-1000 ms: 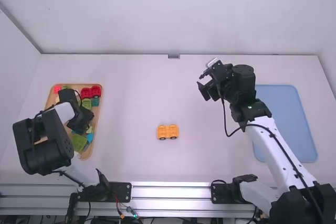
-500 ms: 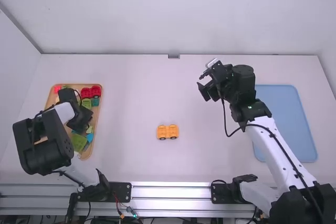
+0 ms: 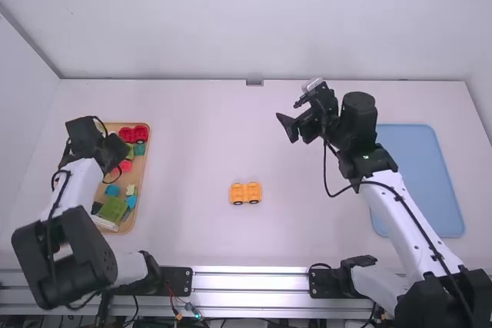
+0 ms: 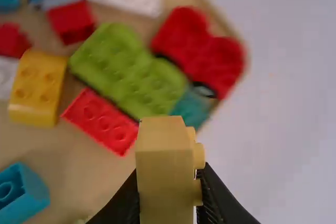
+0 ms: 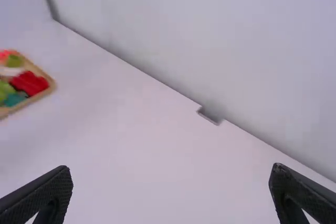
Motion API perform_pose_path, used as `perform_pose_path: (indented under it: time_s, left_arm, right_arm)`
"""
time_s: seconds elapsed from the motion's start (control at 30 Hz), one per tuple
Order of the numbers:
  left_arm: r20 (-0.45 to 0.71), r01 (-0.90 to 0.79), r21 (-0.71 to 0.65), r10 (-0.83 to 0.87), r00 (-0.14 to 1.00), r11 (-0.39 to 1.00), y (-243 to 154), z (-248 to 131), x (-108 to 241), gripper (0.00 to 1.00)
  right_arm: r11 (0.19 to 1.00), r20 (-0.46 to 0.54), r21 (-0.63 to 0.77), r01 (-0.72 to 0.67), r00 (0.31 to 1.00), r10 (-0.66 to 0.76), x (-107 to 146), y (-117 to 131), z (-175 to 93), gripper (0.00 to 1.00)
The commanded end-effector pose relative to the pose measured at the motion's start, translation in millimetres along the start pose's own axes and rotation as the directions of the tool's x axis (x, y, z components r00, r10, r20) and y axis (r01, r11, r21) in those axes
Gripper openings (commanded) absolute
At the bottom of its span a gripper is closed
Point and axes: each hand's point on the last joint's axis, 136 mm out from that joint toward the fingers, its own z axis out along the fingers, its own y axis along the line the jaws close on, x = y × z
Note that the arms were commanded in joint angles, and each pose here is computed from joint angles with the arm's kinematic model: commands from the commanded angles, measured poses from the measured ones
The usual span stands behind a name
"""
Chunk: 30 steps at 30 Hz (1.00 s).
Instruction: Assemble lego blocks to make yellow taxi
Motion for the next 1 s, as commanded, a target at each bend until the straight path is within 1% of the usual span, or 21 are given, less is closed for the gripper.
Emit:
perform_pose_path:
  time_s: [0.0, 0.07, 0.1, 0.17, 0.27, 0.3, 0.33, 0.37, 0.4, 0.5, 0.6, 0.67, 0.7, 0.8, 0.87, 0.9, 0.93, 0.97]
  left_arm:
    - [0.011, -0.171, 0.159, 0.171, 0.985, 0.972, -40, -17, 14, 0.04]
    - [0.066, -0.281, 0.252, 0.273, 0.96, 0.926, -69, -29, 18, 0.05]
    - [0.11, -0.359, 0.312, 0.341, 0.933, 0.88, -91, -38, 23, 0.05]
    - [0.173, -0.445, 0.376, 0.41, 0.896, 0.813, -119, -48, 32, 0.06]
    - [0.269, -0.556, 0.443, 0.487, 0.831, 0.704, -160, -60, 51, 0.06]
    - [0.286, -0.572, 0.453, 0.497, 0.819, 0.683, -167, -62, 55, 0.06]
    - [0.323, -0.615, 0.476, 0.525, 0.787, 0.629, -182, -66, 66, 0.06]
    - [0.363, -0.656, 0.495, 0.551, 0.752, 0.57, -197, -71, 78, 0.06]
    - [0.375, -0.668, 0.499, 0.558, 0.741, 0.552, -201, -73, 81, 0.07]
    - [0.503, -0.775, 0.516, 0.603, 0.619, 0.365, -236, -85, 119, 0.08]
    - [0.562, -0.807, 0.506, 0.593, 0.577, 0.305, -249, -92, 137, 0.08]
    - [0.589, -0.819, 0.489, 0.579, 0.564, 0.301, -254, -93, 142, 0.08]
    - [0.603, -0.825, 0.476, 0.57, 0.558, 0.305, -256, -92, 145, 0.08]
    - [0.632, -0.835, 0.454, 0.549, 0.547, 0.31, -259, -91, 150, 0.07]
    - [0.651, -0.836, 0.462, 0.526, 0.547, 0.298, -263, -93, 154, 0.07]
    - [0.65, -0.831, 0.468, 0.52, 0.554, 0.301, -264, -92, 155, 0.07]
    - [0.645, -0.821, 0.478, 0.51, 0.569, 0.311, -265, -90, 155, 0.06]
    - [0.643, -0.815, 0.486, 0.502, 0.578, 0.316, -267, -89, 155, 0.05]
  right_arm:
    - [0.982, 0.034, -0.143, -0.125, 0.991, 0.131, -14, 17, 9, 0.99]
    - [0.965, 0.032, -0.189, -0.183, 0.981, 0.192, -13, 19, 16, 0.98]
    - [0.946, 0.023, -0.237, -0.222, 0.972, 0.234, -10, 23, 24, 0.98]
    - [0.915, 0.008, -0.302, -0.266, 0.96, 0.281, -6, 28, 32, 0.99]
    - [0.839, -0.022, -0.442, -0.317, 0.939, 0.343, 0, 44, 45, 0.99]
    - [0.827, -0.026, -0.462, -0.32, 0.937, 0.348, 0, 47, 47, 0.99]
    - [0.799, -0.038, -0.501, -0.332, 0.931, 0.363, 3, 53, 52, 0.99]
    - [0.775, -0.054, -0.525, -0.352, 0.922, 0.383, 5, 58, 58, 0.99]
    - [0.769, -0.06, -0.529, -0.359, 0.92, 0.388, 6, 59, 59, 0.99]
    - [0.725, -0.109, -0.558, -0.403, 0.902, 0.418, 17, 75, 74, 0.99]
    - [0.714, -0.138, -0.551, -0.432, 0.891, 0.433, 23, 83, 82, 0.99]
    - [0.707, -0.149, -0.553, -0.44, 0.888, 0.435, 24, 89, 84, 0.99]
    - [0.704, -0.152, -0.561, -0.436, 0.89, 0.431, 23, 93, 84, 0.95]
    - [0.705, -0.154, -0.56, -0.435, 0.891, 0.428, 23, 99, 86, 0.92]
    - [0.707, -0.157, -0.555, -0.438, 0.89, 0.428, 24, 103, 88, 0.86]
    - [0.708, -0.157, -0.555, -0.437, 0.891, 0.427, 24, 105, 89, 0.86]
    - [0.711, -0.156, -0.551, -0.437, 0.891, 0.427, 24, 107, 90, 0.81]
    - [0.715, -0.16, -0.541, -0.444, 0.888, 0.43, 25, 107, 92, 0.79]
